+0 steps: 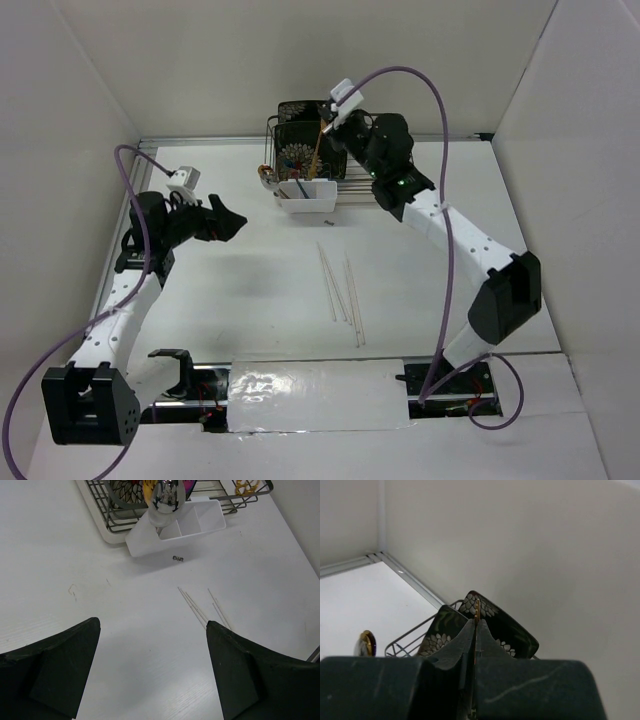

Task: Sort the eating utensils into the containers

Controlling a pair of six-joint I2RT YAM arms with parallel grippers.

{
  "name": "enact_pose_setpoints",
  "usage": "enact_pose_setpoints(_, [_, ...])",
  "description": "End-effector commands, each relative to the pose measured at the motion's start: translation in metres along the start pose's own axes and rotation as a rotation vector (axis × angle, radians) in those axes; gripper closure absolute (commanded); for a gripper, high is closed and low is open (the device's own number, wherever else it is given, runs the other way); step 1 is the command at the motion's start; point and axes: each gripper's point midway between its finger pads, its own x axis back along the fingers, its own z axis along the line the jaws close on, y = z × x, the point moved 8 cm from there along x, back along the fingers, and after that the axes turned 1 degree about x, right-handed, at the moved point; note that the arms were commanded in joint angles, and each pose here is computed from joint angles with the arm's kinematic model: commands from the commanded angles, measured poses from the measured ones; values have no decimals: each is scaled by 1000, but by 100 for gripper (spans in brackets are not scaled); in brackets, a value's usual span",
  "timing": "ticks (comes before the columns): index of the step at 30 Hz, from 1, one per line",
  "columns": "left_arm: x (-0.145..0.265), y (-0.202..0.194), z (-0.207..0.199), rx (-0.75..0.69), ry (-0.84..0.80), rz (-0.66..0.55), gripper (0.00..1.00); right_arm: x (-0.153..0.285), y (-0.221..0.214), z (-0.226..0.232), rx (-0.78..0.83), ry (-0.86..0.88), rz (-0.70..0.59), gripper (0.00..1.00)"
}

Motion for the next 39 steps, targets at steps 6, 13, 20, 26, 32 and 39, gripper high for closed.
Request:
enact_pose_setpoints(6, [-4, 39, -5, -146, -14, -111, 0, -40, -27, -2, 125, -18, -42, 100])
enact_pose_setpoints(13, [-8, 43, -1, -172, -5, -117, 0, -53, -47, 6, 164, -1, -15, 100])
enact_pose_setpoints(20, [-9, 39, 3, -160, 9, -105, 0, -42, -69, 21, 157, 49, 26, 100])
enact_pose_setpoints(26, [-11, 40, 3, -158, -4, -98, 0, -30, -92, 43, 116, 5, 33, 100])
enact_pose_setpoints(32, [-11, 43, 3, -161, -6, -103, 0, -21, -104, 59, 94, 2, 37, 100])
enact_pose_setpoints(39, [-10, 40, -1, -148, -31, -107, 0, -20, -104, 68, 34, 55, 63, 100])
